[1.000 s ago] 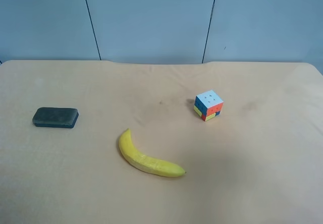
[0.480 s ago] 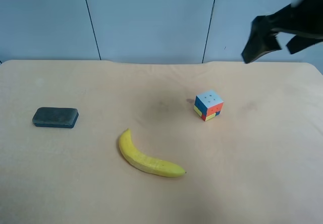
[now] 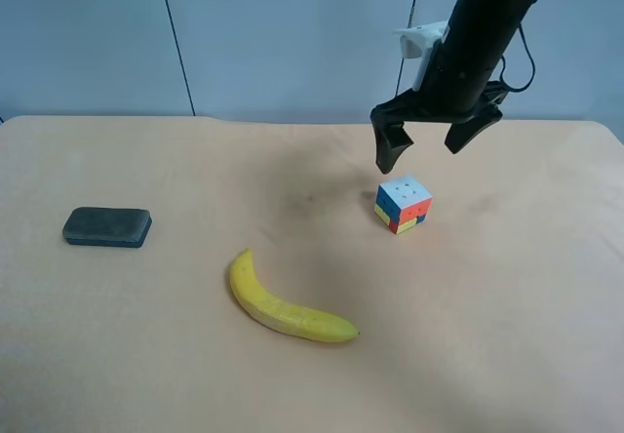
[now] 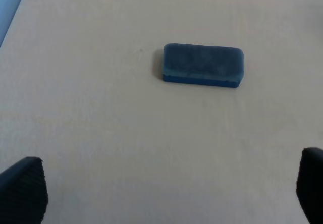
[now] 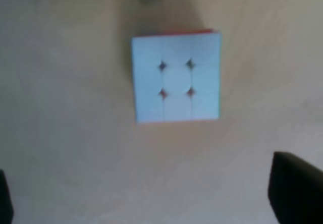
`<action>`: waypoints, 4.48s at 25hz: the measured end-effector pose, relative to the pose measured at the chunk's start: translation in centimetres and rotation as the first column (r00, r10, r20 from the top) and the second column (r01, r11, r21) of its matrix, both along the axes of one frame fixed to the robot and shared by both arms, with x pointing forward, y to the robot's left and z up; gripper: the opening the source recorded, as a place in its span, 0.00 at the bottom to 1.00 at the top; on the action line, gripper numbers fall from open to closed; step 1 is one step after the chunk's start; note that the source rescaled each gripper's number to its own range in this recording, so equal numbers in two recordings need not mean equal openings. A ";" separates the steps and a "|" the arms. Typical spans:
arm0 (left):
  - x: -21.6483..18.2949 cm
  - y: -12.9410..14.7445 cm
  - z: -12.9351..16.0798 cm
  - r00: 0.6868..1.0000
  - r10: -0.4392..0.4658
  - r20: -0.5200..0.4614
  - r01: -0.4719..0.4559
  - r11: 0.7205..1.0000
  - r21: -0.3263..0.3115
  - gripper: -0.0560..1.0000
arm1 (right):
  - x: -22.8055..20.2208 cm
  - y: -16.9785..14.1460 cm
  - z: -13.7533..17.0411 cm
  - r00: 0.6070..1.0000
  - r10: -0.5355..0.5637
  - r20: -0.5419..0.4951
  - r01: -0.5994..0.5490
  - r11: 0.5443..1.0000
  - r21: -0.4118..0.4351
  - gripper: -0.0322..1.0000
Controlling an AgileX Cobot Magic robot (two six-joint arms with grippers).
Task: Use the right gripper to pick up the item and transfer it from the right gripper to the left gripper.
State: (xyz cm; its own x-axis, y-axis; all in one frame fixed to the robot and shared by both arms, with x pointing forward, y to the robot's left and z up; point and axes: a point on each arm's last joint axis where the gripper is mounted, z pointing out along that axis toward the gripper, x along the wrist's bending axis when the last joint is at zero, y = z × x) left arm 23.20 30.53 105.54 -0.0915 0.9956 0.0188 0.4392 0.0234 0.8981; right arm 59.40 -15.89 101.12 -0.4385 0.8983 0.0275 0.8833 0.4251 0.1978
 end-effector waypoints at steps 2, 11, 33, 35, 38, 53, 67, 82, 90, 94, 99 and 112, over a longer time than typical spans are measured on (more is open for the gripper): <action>0.0 0.0 0.0 1.000 0.000 0.000 0.000 1.000 0.000 1.00 | 1.0 0.2 -0.7 1.000 0.003 -0.004 -0.003 1.000 -0.025 1.00; 0.0 0.0 0.0 1.000 0.000 0.000 0.000 1.000 0.000 1.00 | 2.5 0.4 -6.9 0.988 0.002 -0.155 -0.019 0.994 -0.107 1.00; 0.0 0.0 0.0 1.000 0.000 0.000 0.000 1.000 0.000 1.00 | 3.9 0.7 -10.5 0.983 0.150 -0.109 -0.159 0.983 -0.088 0.57; 0.0 0.0 0.0 1.000 0.000 0.000 0.000 1.000 0.000 1.00 | 3.9 0.7 -10.5 0.981 0.163 -0.108 -0.173 0.981 -0.088 0.20; 0.0 0.0 0.0 1.000 0.000 0.000 0.000 1.000 0.000 1.00 | 3.9 0.7 -10.5 0.979 0.174 -0.108 -0.184 0.979 -0.089 0.03; 0.0 0.0 0.0 1.000 0.000 0.000 0.000 1.000 0.000 1.00 | 4.2 1.7 -1.3 0.987 0.159 0.010 -0.159 0.987 0.027 0.03; 0.0 0.0 0.0 1.000 0.002 0.000 -0.002 1.000 0.003 1.00 | -1.9 8.9 3.6 0.917 0.395 0.056 -0.399 0.908 0.129 0.03; 0.0 0.0 0.0 1.000 0.002 0.000 -0.002 1.000 0.004 1.00 | -5.8 12.0 8.0 0.843 0.513 0.163 -0.532 0.745 0.402 0.03; 0.0 -0.6 0.0 0.994 -0.105 -0.007 0.105 0.993 0.057 1.00 | -6.4 12.8 8.7 0.832 0.526 0.174 -0.534 0.677 0.507 0.03; 0.0 -1.4 0.0 0.976 -0.217 -0.007 0.217 0.972 0.088 1.00 | -6.5 12.9 8.8 0.830 0.531 0.170 -0.533 0.663 0.525 0.03; 0.9 -2.4 0.7 0.940 -0.341 -0.025 0.342 0.936 0.087 1.00 | -6.6 13.0 8.9 0.833 0.528 0.167 -0.523 0.652 0.550 0.03; 4.3 -4.6 3.2 0.779 -0.615 0.117 0.593 0.785 0.179 1.00 | -7.0 13.4 9.4 0.831 0.530 0.170 -0.510 0.605 0.612 0.03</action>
